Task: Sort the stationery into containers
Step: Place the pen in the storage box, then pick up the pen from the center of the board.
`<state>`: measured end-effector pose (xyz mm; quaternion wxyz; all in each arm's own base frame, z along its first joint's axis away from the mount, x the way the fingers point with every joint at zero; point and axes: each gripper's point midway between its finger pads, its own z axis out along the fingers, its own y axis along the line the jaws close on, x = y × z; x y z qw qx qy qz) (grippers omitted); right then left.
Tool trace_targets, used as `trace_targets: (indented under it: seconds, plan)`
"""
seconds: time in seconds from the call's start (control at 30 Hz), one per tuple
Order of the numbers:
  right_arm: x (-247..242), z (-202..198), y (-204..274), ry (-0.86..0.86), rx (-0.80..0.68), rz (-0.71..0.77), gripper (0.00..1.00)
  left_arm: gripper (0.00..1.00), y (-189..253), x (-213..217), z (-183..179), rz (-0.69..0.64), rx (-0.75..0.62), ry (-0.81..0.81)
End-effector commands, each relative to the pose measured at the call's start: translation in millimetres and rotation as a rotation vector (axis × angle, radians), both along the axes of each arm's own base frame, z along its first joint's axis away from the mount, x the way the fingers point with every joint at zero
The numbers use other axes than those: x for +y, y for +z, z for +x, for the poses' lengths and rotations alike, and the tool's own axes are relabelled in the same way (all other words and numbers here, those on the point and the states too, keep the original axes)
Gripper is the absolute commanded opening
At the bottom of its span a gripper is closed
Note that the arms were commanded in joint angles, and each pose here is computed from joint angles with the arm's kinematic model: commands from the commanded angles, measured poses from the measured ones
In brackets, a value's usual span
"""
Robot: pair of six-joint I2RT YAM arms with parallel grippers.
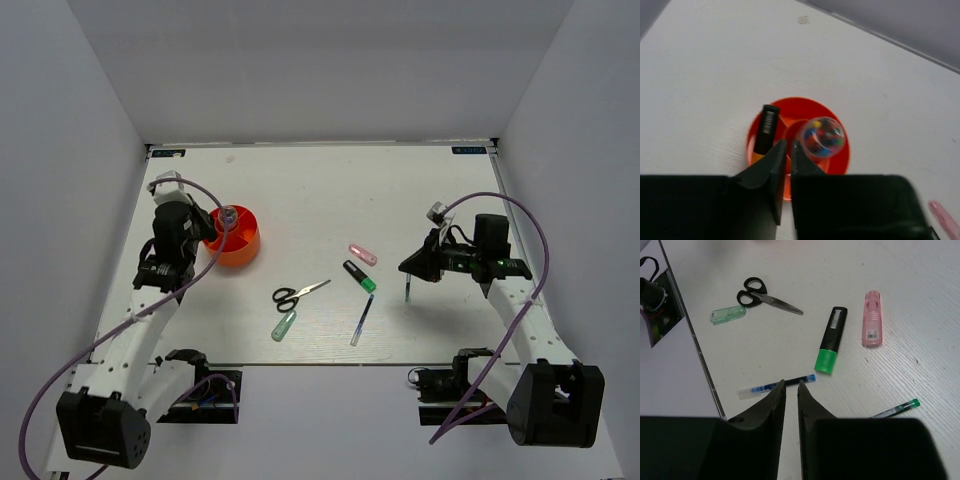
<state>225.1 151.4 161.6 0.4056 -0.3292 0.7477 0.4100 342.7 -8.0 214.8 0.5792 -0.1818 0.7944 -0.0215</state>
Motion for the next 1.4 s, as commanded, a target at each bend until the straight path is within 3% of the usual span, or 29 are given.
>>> trace_targets:
  seconds: [0.0,0.03,0.07,0.13,0.23,0.27,0.33,0.37,0.47,0.57,0.67,0.8,0.83,0.9,1.0,1.13,1.37]
  plan:
    - [-3.5,10.8,3.1,-0.043,0.026,-0.008,0.18,0.25,-1.3,-46.9,-33.1,-0.079,0.095,-0.224]
    - [-5.5,15.4,2.7,-0.067,0.035,-0.021,0.14,0.39,-1.4,-57.8,-41.1,-0.091,0.103,-0.275]
    - [-7.5,18.4,0.2,-0.090,0.056,-0.031,0.00,0.44,-15.0,-76.5,-55.5,-0.131,0.169,-0.377]
    - [-11.4,22.9,-4.7,-0.132,0.106,-0.047,0.00,0.56,-20.5,-99.3,-69.8,-0.145,0.207,-0.488]
    - [-19.0,31.6,-14.0,-0.192,0.147,-0.092,0.00,0.67,-40.3,-128.6,-97.2,-0.139,0.301,-0.663]
    - [-20.2,32.1,-18.1,-0.195,0.167,-0.100,0.16,0.68,-48.9,-135.7,-107.6,-0.116,0.341,-0.720]
    - [-19.2,31.0,-16.9,-0.174,0.171,-0.106,0.36,0.71,-57.7,-143.1,-117.6,-0.073,0.369,-0.779]
    - [-19.5,30.2,-18.5,-0.170,0.174,-0.107,0.56,0.71,-59.6,-147.9,-122.3,-0.040,0.365,-0.826]
    - [-19.5,28.7,-23.0,-0.159,0.153,-0.125,0.67,0.73,-68.9,-155.5,-131.9,0.005,0.367,-0.883]
    - [-24.1,33.5,-24.0,-0.174,0.126,-0.154,0.67,0.73,-81.7,-156.0,-137.4,0.016,0.376,-0.902]
    - [-26.7,36.1,-27.2,-0.178,0.129,-0.180,0.59,0.71,-83.1,-154.9,-141.3,0.020,0.379,-0.913]
    - [-19.0,34.7,-30.6,-0.132,0.161,-0.173,0.15,0.68,-82.2,-148.4,-140.5,0.050,0.376,-0.890]
    - [-15.4,32.1,-29.6,-0.113,0.164,-0.162,0.12,0.68,-83.0,-147.1,-140.6,0.053,0.379,-0.886]
    - [-7.1,29.3,-29.5,-0.067,0.150,-0.167,0.12,0.64,-82.5,-146.5,-141.0,0.050,0.375,-0.881]
    - [8.8,21.2,-31.5,0.031,0.117,-0.172,0.28,0.63,-84.4,-148.1,-142.0,0.039,0.382,-0.885]
    - [19.0,25.2,-46.6,0.095,0.081,-0.279,0.43,0.71,-88.9,-147.5,-141.6,0.042,0.409,-0.879]
    - [46.7,49.2,-63.5,0.087,0.086,-0.452,0.53,0.75,-90.1,-141.8,-138.7,0.067,0.409,-0.853]
